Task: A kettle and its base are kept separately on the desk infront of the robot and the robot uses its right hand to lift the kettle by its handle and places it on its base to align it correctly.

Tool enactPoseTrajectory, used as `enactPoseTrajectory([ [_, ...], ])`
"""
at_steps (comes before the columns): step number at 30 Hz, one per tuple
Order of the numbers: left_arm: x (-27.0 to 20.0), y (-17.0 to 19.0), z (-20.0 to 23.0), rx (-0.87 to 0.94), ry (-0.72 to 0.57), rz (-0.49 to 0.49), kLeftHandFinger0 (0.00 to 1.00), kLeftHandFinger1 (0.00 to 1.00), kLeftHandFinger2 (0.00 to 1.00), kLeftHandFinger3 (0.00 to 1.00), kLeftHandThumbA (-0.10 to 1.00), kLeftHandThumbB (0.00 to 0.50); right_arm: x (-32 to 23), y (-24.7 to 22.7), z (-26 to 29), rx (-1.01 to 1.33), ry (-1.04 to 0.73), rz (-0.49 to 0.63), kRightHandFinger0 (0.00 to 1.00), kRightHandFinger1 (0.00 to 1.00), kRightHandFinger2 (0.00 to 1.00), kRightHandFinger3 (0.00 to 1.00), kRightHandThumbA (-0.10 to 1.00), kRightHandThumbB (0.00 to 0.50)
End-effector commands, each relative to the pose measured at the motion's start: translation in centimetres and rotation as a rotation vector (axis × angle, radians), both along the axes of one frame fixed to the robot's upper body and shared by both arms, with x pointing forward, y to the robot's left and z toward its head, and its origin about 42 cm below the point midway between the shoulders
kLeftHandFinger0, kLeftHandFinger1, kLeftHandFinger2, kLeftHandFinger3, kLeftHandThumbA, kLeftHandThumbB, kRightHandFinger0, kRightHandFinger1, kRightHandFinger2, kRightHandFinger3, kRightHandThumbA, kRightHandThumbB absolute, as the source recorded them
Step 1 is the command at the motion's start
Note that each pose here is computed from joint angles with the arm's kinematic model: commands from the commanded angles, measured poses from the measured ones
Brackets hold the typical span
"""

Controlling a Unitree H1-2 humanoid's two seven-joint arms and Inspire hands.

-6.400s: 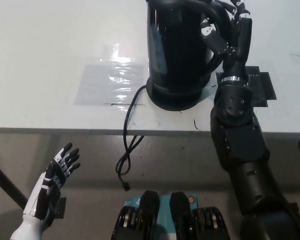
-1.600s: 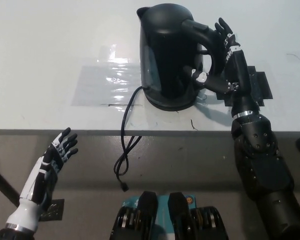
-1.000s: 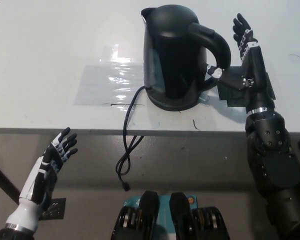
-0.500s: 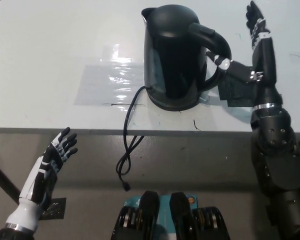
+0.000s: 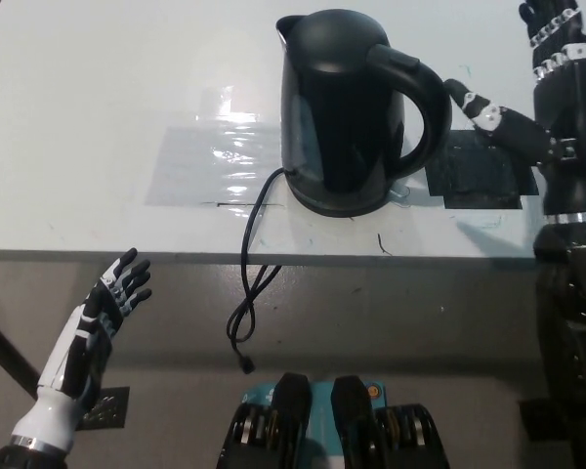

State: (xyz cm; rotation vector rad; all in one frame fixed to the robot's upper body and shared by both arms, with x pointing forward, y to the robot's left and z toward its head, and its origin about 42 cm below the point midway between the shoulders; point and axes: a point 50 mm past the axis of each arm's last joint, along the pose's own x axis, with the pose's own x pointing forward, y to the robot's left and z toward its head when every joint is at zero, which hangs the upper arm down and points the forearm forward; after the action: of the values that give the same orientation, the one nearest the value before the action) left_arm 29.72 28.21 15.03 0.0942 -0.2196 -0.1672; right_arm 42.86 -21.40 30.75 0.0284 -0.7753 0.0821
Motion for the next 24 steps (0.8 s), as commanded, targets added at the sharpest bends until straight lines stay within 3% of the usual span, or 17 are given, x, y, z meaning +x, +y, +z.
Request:
enactPoseTrajectory([
  [1, 0.5, 0.0, 1.3, -0.009, -0.055, -0.016, 1.0, 1.0, 1.0, 1.0, 1.0, 0.1, -2.3, -1.6, 1.5, 0.008, -0.045, 0.033, 1.0, 1.0, 1.0, 1.0, 0.94, 0.5],
  [3, 0.5, 0.1, 1.4, -0.007, -0.06, -0.014, 1.0, 1.0, 1.0, 1.0, 1.0, 0.098, -3.6, -2.4, 1.3, 0.01, -0.055, -0.011, 1.0, 1.0, 1.0, 1.0, 1.0, 0.5],
  [11, 0.3, 0.3, 1.2, -0.01, -0.068, -0.008, 1.0, 1.0, 1.0, 1.0, 1.0, 0.104, -11.0, -4.0, -1.6, -0.07, -0.104, -0.111, 1.0, 1.0, 1.0, 1.0, 1.0, 0.5],
  [14, 0.4, 0.2, 1.1, -0.028, -0.078, 0.007, 1.0, 1.0, 1.0, 1.0, 1.0, 0.124, -12.6, -4.5, -5.1, -0.139, -0.054, -0.123, 1.0, 1.0, 1.0, 1.0, 1.0, 0.473],
  [18, 0.3, 0.0, 1.2, -0.019, -0.08, 0.016, 1.0, 1.0, 1.0, 1.0, 1.0, 0.143, -12.8, -5.3, -9.5, -0.13, 0.064, -0.142, 1.0, 1.0, 1.0, 1.0, 1.0, 0.5],
  [24, 0.1, 0.1, 1.2, -0.015, -0.092, 0.028, 1.0, 1.0, 1.0, 1.0, 1.0, 0.147, -13.2, -5.8, -14.3, -0.113, 0.182, -0.171, 1.0, 1.0, 1.0, 1.0, 1.0, 0.493],
])
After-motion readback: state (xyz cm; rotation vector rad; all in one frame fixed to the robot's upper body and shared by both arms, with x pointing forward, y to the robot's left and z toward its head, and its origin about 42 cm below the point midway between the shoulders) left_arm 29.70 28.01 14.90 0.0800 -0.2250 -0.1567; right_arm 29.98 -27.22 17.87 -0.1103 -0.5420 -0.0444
